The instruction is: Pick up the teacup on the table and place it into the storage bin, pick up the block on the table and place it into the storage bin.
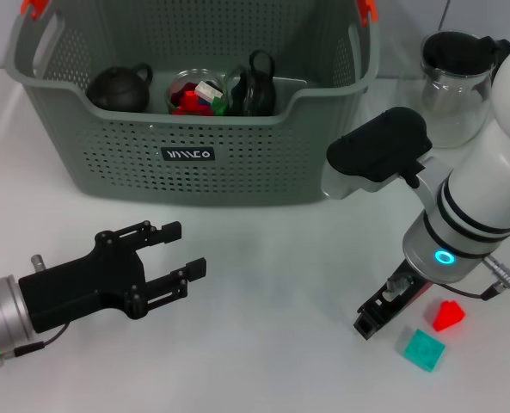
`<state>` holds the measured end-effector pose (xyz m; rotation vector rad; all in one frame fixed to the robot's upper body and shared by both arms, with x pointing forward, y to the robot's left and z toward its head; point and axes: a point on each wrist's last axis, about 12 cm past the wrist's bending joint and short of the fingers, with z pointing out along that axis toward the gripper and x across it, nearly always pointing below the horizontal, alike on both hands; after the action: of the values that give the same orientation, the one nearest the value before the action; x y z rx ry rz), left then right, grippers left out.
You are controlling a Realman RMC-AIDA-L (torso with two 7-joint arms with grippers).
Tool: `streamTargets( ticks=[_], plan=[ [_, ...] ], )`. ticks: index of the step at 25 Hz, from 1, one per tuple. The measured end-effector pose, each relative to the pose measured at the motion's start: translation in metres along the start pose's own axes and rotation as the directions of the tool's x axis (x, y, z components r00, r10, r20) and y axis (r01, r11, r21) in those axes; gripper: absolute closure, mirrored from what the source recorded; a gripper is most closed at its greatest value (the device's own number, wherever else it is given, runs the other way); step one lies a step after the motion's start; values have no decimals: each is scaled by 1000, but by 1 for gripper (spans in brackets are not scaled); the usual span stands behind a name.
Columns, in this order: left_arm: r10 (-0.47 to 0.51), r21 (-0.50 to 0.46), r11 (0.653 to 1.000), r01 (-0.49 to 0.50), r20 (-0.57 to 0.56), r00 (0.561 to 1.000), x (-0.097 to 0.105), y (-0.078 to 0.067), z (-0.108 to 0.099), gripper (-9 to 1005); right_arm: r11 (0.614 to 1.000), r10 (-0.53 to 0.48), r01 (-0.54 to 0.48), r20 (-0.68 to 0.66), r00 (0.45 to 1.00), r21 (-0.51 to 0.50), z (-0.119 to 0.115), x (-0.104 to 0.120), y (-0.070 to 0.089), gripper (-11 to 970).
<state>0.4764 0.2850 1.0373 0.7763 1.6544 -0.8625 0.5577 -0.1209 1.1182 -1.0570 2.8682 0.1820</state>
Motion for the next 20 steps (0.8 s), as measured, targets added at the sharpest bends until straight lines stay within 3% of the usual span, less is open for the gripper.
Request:
streamTargets(
  ticks=[7, 12, 20],
  plan=[
    [-2, -8, 1000, 2, 4, 1000, 0, 0, -1, 351, 1000, -10, 10, 50, 999, -7, -12, -2, 1, 524],
    [-4, -14, 1000, 4, 8, 1000, 0, 1, -2, 351, 999, -10, 17, 188, 982, -39, -58, 2, -3, 523],
    [-4, -22, 1000, 4, 11, 1000, 0, 2, -3, 351, 974, -1, 95, 415, 910, -204, -130, 12, -26, 525]
  ],
)
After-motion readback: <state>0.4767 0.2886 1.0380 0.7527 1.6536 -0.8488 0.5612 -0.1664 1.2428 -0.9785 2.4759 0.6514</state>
